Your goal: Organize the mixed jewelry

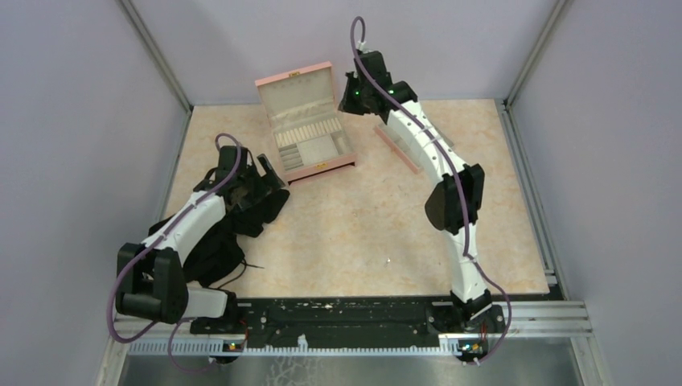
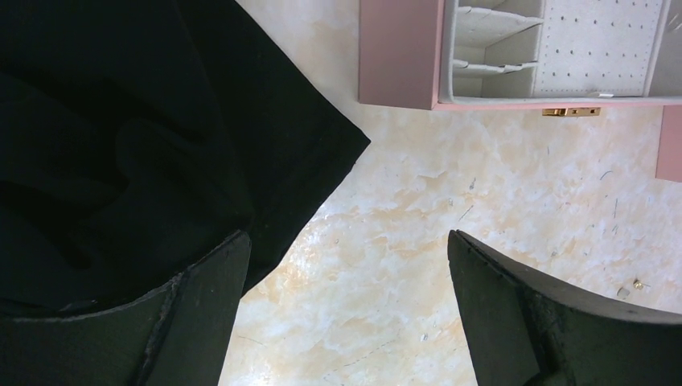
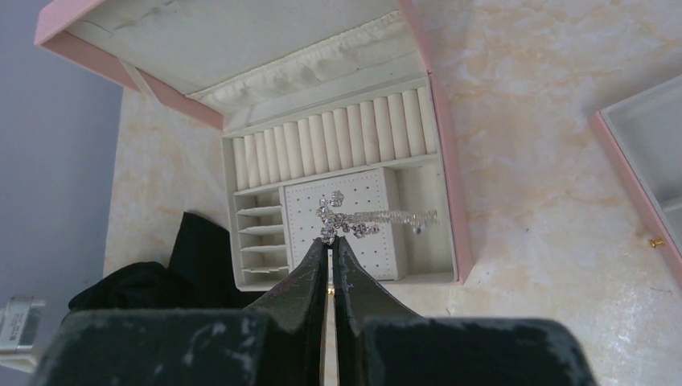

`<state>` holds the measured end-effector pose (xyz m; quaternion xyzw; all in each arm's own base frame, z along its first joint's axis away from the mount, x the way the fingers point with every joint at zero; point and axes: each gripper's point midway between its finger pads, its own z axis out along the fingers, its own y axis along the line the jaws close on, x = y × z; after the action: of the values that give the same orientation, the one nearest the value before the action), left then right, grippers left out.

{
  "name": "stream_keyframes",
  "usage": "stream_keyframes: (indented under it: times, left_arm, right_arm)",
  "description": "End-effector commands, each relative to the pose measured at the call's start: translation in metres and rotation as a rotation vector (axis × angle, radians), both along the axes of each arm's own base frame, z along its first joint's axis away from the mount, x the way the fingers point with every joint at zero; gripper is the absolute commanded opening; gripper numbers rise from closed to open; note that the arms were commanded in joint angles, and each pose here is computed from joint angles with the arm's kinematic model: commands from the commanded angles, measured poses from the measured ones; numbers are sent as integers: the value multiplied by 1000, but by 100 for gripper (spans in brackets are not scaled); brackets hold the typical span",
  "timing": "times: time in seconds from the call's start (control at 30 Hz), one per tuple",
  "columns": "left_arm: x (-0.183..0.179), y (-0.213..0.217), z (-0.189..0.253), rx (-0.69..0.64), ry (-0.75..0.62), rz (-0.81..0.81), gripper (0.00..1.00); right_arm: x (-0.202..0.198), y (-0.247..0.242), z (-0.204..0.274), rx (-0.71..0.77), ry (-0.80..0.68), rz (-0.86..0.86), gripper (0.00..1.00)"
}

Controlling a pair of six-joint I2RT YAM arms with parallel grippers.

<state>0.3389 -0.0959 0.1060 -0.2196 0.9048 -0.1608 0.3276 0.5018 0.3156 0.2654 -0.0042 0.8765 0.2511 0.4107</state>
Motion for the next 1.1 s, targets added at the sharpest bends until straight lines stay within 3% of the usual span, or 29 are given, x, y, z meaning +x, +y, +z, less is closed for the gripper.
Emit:
stream_keyframes:
  times: [0.0, 0.43, 0.53, 0.63, 0.73, 0.87, 1.07]
  left_arm:
    - [12, 3, 15, 4, -45, 0, 98]
    - [11, 2, 11, -10, -39, -1, 98]
    - [13, -2, 11, -30, -36, -9, 98]
    - [16, -6, 12, -46, -36, -23, 98]
    - [21, -9, 23, -52, -57, -48, 98]
    - [27, -12, 43, -41, -112, -92, 98]
    - [30, -39, 78, 34, -228, -242, 99]
  right_arm:
    - [2, 9, 2, 20, -15, 14, 0]
    - [5, 13, -49, -8, 67, 14, 2]
    - [11, 18, -57, -13, 88, 16, 38]
    - [21, 17, -18, -4, 12, 17, 56]
    - [22, 6, 16, 23, -50, 6, 57]
    - [7, -30, 40, -7, -99, -66, 49]
    - [-53, -113, -2, -127, -34, -223, 47]
